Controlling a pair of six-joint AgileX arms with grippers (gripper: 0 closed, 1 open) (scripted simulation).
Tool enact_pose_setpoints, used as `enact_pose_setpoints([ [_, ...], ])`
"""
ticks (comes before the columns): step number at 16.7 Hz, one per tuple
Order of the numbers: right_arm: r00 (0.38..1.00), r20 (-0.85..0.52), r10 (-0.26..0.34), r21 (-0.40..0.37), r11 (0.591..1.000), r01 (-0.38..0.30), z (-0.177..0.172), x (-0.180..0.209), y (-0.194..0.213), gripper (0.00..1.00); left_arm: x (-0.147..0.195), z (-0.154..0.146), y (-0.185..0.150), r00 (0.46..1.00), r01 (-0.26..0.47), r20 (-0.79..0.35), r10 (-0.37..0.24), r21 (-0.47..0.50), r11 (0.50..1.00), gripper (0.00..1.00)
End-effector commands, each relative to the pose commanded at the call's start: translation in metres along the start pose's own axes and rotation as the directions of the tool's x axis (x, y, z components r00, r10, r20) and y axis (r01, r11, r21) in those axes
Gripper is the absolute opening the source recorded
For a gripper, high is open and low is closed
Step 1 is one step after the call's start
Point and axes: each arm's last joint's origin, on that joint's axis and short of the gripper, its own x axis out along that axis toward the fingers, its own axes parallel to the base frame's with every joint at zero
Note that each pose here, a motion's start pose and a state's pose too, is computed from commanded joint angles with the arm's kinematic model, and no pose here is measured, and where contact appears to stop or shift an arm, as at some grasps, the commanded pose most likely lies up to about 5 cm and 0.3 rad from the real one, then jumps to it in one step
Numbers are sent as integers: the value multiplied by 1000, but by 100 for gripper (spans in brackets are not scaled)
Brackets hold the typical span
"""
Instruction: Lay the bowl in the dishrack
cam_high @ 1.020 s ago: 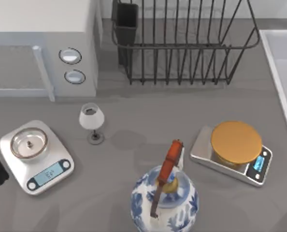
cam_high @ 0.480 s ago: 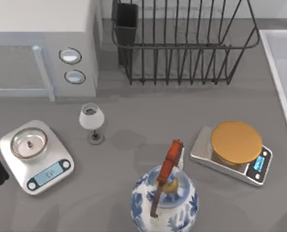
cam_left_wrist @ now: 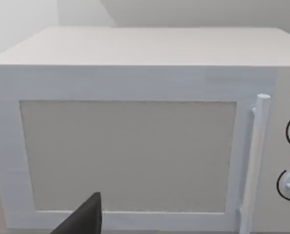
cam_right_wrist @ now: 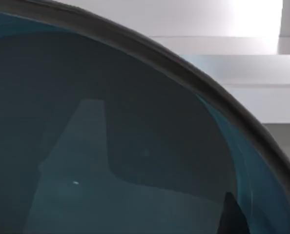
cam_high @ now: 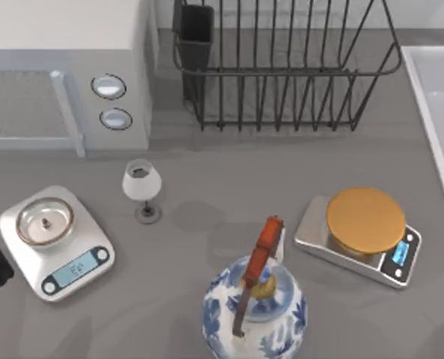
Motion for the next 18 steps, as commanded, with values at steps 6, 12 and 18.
enact_pose_setpoints([
  [6,1000,-15,14,-1,1000,-14,23,-77,-11,0,0,0,0,1000,0,0,0,0,1000,100],
  [12,1000,-16,11,1,1000,-11,20,-173,-1,0,0,0,0,1000,0,0,0,0,1000,100],
  [18,1000,1,-1,0,1000,1,16,-192,3,0,0,0,0,1000,0,0,0,0,1000,100],
])
